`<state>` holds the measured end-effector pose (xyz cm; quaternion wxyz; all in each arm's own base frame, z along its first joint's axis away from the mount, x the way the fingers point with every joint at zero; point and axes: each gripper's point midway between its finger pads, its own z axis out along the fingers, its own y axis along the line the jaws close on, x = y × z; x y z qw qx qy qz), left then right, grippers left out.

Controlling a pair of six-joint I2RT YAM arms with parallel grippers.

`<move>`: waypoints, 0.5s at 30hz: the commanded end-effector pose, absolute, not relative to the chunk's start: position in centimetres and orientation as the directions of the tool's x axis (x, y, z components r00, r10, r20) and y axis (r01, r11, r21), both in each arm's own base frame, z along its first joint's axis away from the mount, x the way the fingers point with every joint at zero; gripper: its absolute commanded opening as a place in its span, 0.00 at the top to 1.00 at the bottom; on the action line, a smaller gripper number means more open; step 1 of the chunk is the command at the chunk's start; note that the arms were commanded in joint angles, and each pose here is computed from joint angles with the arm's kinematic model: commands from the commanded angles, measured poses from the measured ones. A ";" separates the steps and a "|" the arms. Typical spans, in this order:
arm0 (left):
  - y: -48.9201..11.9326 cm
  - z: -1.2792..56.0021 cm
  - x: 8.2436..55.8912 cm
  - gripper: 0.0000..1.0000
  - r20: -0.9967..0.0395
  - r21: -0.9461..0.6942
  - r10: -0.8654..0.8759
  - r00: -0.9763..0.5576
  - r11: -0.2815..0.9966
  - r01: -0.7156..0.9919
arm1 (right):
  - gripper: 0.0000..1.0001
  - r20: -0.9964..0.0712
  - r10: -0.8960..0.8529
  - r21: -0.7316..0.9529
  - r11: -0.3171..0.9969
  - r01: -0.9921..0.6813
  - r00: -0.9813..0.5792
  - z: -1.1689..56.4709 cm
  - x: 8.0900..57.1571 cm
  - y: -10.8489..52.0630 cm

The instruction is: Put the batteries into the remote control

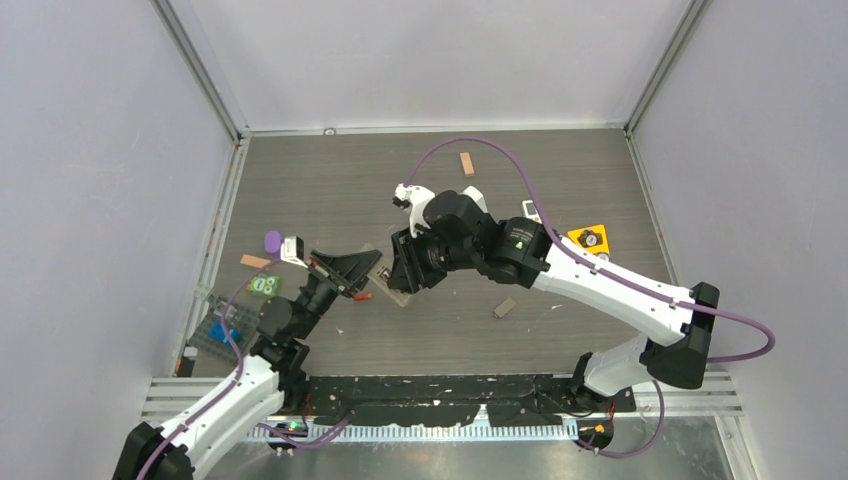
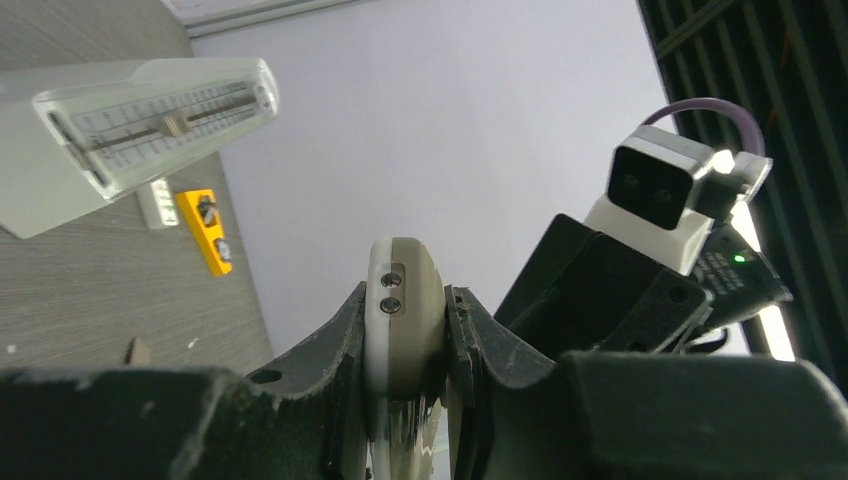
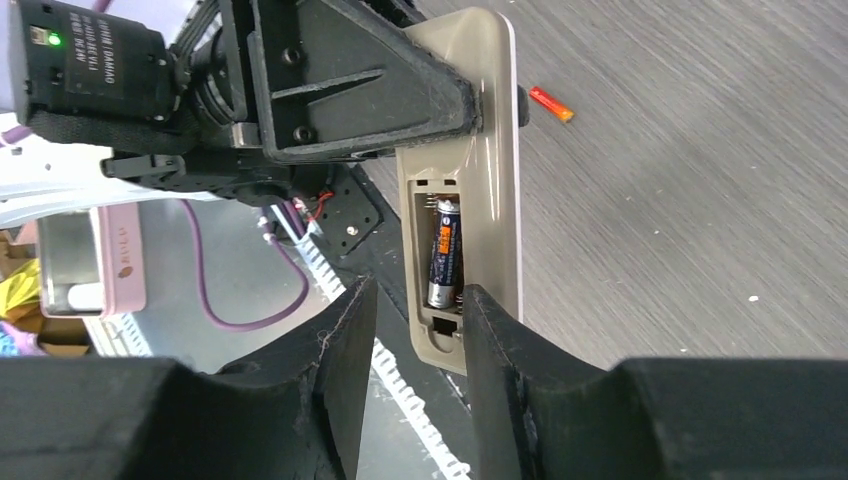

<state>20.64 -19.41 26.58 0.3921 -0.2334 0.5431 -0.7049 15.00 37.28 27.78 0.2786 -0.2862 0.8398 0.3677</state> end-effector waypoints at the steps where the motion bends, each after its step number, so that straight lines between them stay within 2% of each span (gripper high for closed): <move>1: -19.5 27.1 20.5 1.00 -0.185 -0.936 -0.807 -0.560 -0.030 0.352 | 0.57 -0.738 -0.261 0.381 0.601 -0.703 -0.622 28.5 16.2 37.0; 3: -19.9 25.5 21.0 1.00 -0.282 -0.939 -0.785 -0.552 0.108 0.326 | 0.54 -0.738 -0.240 0.362 0.647 -0.671 -0.631 27.9 16.9 36.2; 5: -19.6 23.5 21.6 1.00 -0.404 -0.915 -0.733 -0.548 0.312 0.256 | 0.49 -0.739 -0.219 0.324 0.714 -0.621 -0.637 26.6 17.9 35.0; 7: -18.6 22.1 22.2 1.00 -0.515 -0.845 -0.661 -0.546 0.500 0.191 | 0.46 -0.724 -0.208 0.298 0.766 -0.570 -0.657 24.9 18.4 33.7; 9: -18.0 21.2 22.8 1.00 -0.584 -0.766 -0.588 -0.560 0.627 0.141 | 0.45 -0.696 -0.183 0.288 0.814 -0.504 -0.694 22.7 18.7 32.4; 15: -19.8 16.7 23.9 1.00 -0.598 -0.545 -0.363 -0.715 0.838 0.030 | 0.43 -0.638 -0.123 0.228 0.913 -0.339 -0.760 16.3 19.4 28.3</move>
